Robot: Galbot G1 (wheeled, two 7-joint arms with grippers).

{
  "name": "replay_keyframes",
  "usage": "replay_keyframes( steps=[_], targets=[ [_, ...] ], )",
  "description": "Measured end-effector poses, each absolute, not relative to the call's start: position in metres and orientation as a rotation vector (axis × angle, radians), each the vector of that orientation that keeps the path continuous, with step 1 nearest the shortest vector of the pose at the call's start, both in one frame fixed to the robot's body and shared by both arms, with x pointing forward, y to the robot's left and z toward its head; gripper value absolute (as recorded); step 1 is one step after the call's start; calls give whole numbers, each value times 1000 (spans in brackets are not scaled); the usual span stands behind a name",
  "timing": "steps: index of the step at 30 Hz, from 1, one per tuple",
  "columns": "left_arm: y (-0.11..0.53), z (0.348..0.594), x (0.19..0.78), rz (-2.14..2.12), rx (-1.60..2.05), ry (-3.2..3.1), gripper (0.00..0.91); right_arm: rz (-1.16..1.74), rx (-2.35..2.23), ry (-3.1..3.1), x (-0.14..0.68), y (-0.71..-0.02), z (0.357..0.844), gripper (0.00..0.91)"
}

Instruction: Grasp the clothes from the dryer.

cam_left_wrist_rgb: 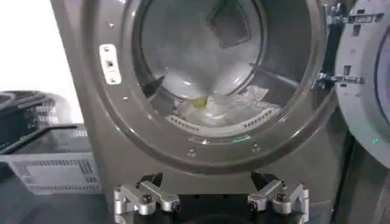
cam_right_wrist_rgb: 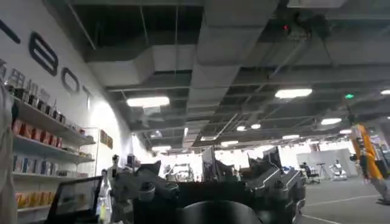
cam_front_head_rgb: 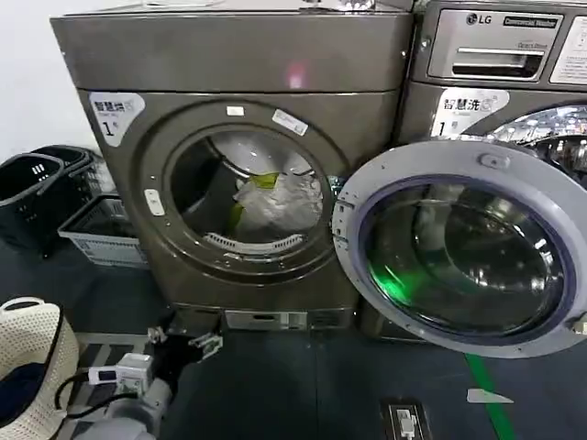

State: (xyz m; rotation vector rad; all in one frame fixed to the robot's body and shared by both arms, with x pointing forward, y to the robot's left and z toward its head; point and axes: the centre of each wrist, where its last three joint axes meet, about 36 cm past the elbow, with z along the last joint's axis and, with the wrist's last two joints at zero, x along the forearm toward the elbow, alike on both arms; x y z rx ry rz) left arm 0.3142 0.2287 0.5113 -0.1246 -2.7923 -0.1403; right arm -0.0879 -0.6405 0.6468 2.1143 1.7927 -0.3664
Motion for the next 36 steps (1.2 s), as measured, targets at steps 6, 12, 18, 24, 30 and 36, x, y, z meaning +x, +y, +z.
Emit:
replay_keyframes(
  steps=[6,12,18,24,30,36],
  targets=[
    [229,507,317,-133,-142,-2781,907,-364,2118,1792,-88,-639,645,907],
    [229,505,317,-132,-134,-2775,907,-362,2116,1796,-87,-640,644,907],
    [226,500,321,-150,-85,-2763,907,-358,2116,1802,-85,-642,643,907],
    [222,500,323,-133,-70,-2772,907,-362,2119,1795,-87,-641,645,907],
    [219,498,323,-132,-63,-2766,907,-360,2125,1785,-90,-642,645,907],
    [215,495,324,-120,-73,-2760,907,-361,2141,1771,-97,-641,646,907]
  ],
)
